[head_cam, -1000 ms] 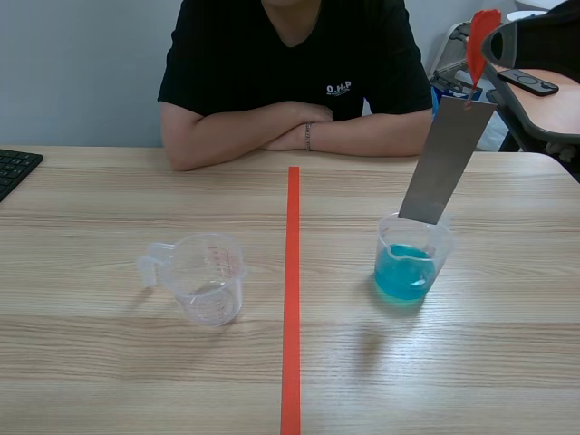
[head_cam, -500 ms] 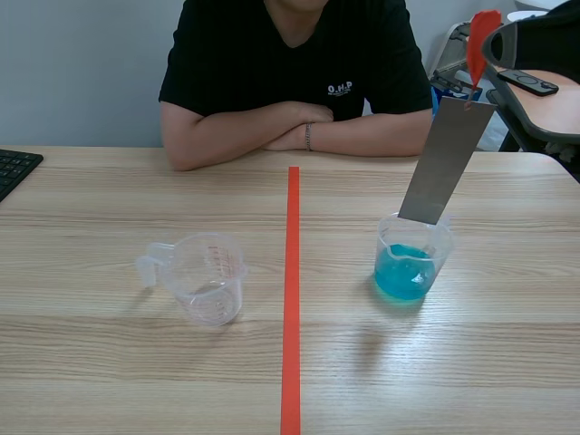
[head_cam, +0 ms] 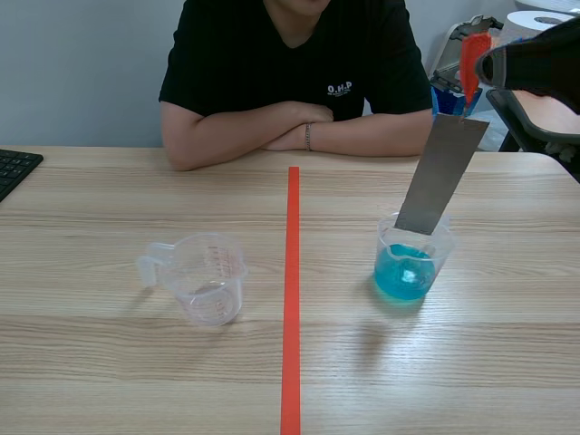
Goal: Do the redox reaction experiment.
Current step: 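Lower the plate into the blue solution, then hold the plate still in the solution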
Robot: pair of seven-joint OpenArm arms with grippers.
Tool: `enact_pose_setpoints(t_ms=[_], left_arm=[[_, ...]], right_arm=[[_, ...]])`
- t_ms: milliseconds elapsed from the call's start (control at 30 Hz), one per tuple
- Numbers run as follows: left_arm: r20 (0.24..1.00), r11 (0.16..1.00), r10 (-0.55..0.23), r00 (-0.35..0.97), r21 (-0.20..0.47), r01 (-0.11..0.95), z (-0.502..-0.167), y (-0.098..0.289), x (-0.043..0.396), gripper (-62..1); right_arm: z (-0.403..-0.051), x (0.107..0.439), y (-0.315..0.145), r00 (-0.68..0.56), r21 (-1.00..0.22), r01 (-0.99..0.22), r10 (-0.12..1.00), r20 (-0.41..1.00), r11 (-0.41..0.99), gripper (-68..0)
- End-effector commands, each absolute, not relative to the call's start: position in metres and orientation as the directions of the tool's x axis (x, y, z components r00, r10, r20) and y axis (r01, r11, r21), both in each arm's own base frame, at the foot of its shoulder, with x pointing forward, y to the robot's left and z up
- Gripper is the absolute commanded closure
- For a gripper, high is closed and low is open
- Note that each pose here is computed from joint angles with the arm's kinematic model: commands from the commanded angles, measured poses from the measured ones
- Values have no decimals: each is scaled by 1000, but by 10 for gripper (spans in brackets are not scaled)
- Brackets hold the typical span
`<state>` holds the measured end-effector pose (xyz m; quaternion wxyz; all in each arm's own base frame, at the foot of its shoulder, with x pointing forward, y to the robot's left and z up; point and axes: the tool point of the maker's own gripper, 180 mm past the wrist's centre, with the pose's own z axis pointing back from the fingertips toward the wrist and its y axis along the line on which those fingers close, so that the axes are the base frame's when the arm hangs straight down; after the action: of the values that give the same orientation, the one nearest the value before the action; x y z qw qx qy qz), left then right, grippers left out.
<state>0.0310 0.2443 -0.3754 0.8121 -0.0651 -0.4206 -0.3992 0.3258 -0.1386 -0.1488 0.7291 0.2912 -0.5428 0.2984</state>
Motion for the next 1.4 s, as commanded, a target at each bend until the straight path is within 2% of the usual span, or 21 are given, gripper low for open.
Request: enact_pose_setpoints(t_ms=[0, 533, 867, 1367], left_arm=[[750, 666, -589, 301, 239, 706, -370, 242, 36, -36], [750, 666, -589, 301, 240, 706, -370, 242, 36, -36], [750, 666, -589, 301, 240, 706, -370, 242, 36, -36], [750, 666, -589, 301, 240, 706, -370, 242, 36, -36]], right_arm=[[-147, 331, -141, 216, 95, -745, 104, 971, 661, -15], [-202, 345, -139, 280, 124, -692, 106, 954, 711, -15], [-229, 348, -138, 294, 99, -680, 146, 945, 726, -15], [-238, 348, -142, 309, 93, -671, 163, 937, 736, -15]])
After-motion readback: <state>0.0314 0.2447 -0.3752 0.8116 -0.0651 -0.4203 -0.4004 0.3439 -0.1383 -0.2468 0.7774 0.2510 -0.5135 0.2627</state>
